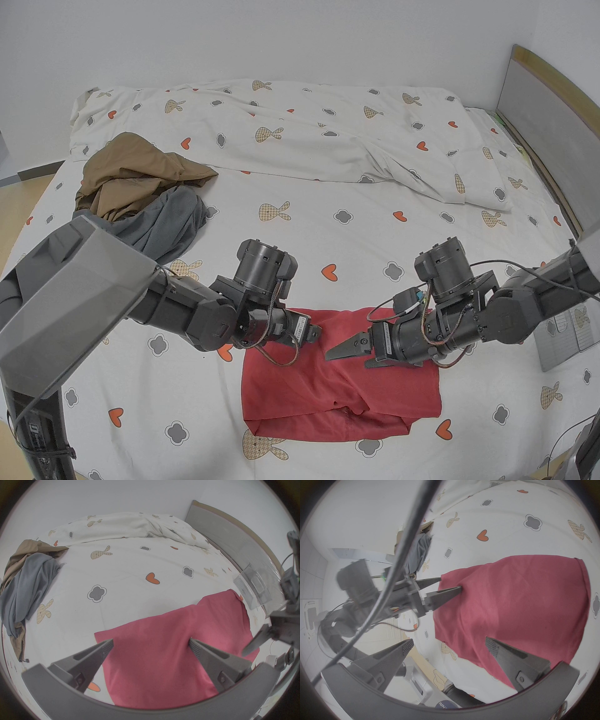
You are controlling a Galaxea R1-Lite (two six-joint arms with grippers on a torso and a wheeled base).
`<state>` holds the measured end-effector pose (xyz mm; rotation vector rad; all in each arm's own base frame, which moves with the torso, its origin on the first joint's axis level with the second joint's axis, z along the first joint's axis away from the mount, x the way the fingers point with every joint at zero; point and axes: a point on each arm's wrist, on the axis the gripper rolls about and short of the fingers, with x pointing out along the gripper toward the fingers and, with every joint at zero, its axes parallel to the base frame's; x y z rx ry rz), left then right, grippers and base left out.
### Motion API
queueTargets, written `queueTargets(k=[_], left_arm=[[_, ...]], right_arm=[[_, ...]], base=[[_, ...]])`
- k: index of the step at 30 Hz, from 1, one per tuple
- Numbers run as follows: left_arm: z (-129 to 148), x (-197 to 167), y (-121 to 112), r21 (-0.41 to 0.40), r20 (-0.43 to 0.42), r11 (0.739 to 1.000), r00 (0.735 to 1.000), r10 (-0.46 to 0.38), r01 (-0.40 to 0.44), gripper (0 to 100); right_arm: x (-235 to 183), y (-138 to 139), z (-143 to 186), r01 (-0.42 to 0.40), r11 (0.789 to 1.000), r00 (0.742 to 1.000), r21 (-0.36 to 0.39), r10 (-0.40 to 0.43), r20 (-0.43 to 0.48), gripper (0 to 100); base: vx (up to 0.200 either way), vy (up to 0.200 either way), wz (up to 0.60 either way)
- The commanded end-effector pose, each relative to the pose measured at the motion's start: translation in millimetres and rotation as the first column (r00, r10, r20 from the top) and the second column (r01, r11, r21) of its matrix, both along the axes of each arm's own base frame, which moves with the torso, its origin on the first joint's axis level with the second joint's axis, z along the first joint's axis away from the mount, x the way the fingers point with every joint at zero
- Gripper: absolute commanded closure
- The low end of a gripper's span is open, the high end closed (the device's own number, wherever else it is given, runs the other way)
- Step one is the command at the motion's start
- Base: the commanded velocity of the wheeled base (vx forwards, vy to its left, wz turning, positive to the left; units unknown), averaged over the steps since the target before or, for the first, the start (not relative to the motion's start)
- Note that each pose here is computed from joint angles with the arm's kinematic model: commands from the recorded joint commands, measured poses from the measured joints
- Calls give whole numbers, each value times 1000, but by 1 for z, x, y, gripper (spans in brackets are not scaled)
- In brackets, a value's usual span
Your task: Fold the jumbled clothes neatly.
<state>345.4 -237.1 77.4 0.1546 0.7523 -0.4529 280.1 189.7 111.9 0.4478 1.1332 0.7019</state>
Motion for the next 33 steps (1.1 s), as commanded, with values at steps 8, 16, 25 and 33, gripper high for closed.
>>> queueTargets(k=[8, 16, 25, 33], left_arm=[[16, -3, 16, -28, 2, 999, 1000, 19, -19, 0], [-22, 13, 19, 17, -64, 999, 997, 43, -42, 0], [-32, 16, 33, 43, -92, 997, 993, 70, -67, 0], [-12, 14, 69, 15, -86, 993, 989, 121, -120, 0]], right_arm=[[23, 7, -48, 22, 997, 996, -69, -28, -90, 0], [10, -13, -64, 90, 979, 987, -184, -113, -116, 0], [-10, -26, -52, 96, 978, 986, -184, -118, -114, 0], [-26, -53, -45, 144, 972, 978, -187, -168, -123, 0]], base=[[0, 0, 0], [0, 0, 0], [0, 0, 0], [0, 0, 0]])
